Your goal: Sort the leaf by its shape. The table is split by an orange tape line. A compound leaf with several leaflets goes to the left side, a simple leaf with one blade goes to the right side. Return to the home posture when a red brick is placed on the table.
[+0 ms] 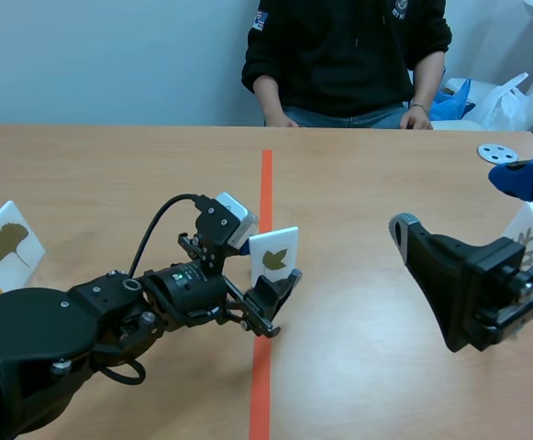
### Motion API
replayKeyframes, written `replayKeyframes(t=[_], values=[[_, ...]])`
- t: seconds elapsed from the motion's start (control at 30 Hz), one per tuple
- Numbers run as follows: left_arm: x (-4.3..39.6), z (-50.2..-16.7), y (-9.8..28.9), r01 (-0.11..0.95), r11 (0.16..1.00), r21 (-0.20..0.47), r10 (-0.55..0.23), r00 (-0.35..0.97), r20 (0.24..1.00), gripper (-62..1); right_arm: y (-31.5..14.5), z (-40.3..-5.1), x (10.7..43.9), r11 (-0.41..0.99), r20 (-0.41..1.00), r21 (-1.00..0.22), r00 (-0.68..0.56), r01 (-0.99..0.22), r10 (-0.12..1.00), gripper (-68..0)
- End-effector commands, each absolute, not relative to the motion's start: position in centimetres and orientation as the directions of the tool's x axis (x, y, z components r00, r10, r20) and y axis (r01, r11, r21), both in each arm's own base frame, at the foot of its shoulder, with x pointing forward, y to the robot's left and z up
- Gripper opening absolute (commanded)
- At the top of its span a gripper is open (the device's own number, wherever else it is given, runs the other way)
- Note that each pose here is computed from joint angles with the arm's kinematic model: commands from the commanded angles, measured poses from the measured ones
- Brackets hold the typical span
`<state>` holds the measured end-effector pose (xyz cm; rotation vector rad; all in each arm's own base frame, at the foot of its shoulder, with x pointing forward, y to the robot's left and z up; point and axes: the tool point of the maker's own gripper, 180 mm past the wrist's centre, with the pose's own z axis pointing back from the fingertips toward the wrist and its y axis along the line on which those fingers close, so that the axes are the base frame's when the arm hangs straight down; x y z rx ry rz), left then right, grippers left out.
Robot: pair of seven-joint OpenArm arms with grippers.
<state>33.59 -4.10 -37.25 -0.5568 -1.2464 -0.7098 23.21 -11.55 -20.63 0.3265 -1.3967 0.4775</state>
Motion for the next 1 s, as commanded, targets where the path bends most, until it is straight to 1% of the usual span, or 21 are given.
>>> replayKeyframes(t=[0.0,0.13,0.17,0.27,0.3,0.6,0.63,0.73,0.8,0.87,0.97], values=[[34.8,-35.3,-4.5,0.729,0.684,-0.011,-0.119,0.126,0.985,-18.9,-11.8,-19.6,23.7,0.867,0.991,-0.068,0.066,-0.494,0.115,-0.4],[35.8,-34.9,-3.6,0.67,0.742,-0.042,-0.073,0.142,0.987,-19.5,-11.8,-19.6,23.7,0.868,0.991,-0.066,0.066,-0.493,0.113,-0.4],[36.1,-34.9,-3.3,0.651,0.757,-0.047,-0.063,0.145,0.987,-20.5,-11.8,-19.6,23.7,0.867,0.991,-0.066,0.066,-0.493,0.113,-0.4],[36.7,-34.9,-2.6,0.61,0.791,-0.052,-0.051,0.151,0.987,-28.7,-11.8,-19.6,23.7,0.867,0.991,-0.066,0.066,-0.493,0.113,-0.4],[36.7,-34.9,-2.5,0.607,0.793,-0.058,-0.046,0.154,0.987,-29.9,-11.8,-19.6,23.7,0.867,0.991,-0.066,0.066,-0.493,0.113,-0.4],[36.6,-35.3,-2.5,0.608,0.792,-0.059,-0.059,0.172,0.983,-30.4,-11.8,-19.6,23.7,0.867,0.991,-0.066,0.066,-0.493,0.113,-0.4],[36.6,-35.3,-2.5,0.608,0.792,-0.059,-0.059,0.172,0.983,-33.1,-11.8,-19.6,23.7,0.867,0.991,-0.066,0.066,-0.493,0.113,-0.4],[36.6,-35.3,-2.5,0.607,0.792,-0.059,-0.059,0.172,0.983,-44.2,-11.8,-19.6,23.7,0.867,0.991,-0.066,0.066,-0.493,0.113,-0.4],[36.6,-35.3,-2.5,0.607,0.792,-0.059,-0.059,0.172,0.983,-49.4,-11.8,-19.6,23.7,0.867,0.991,-0.066,0.066,-0.493,0.113,-0.4],[36.6,-35.3,-2.5,0.607,0.792,-0.059,-0.059,0.172,0.983,-50.9,-11.8,-19.6,23.7,0.867,0.991,-0.066,0.066,-0.493,0.113,-0.4],[36.6,-35.3,-2.5,0.607,0.792,-0.058,-0.06,0.172,0.983,-50.9,-11.8,-19.6,23.7,0.867,0.991,-0.066,0.066,-0.493,0.113,-0.4]])
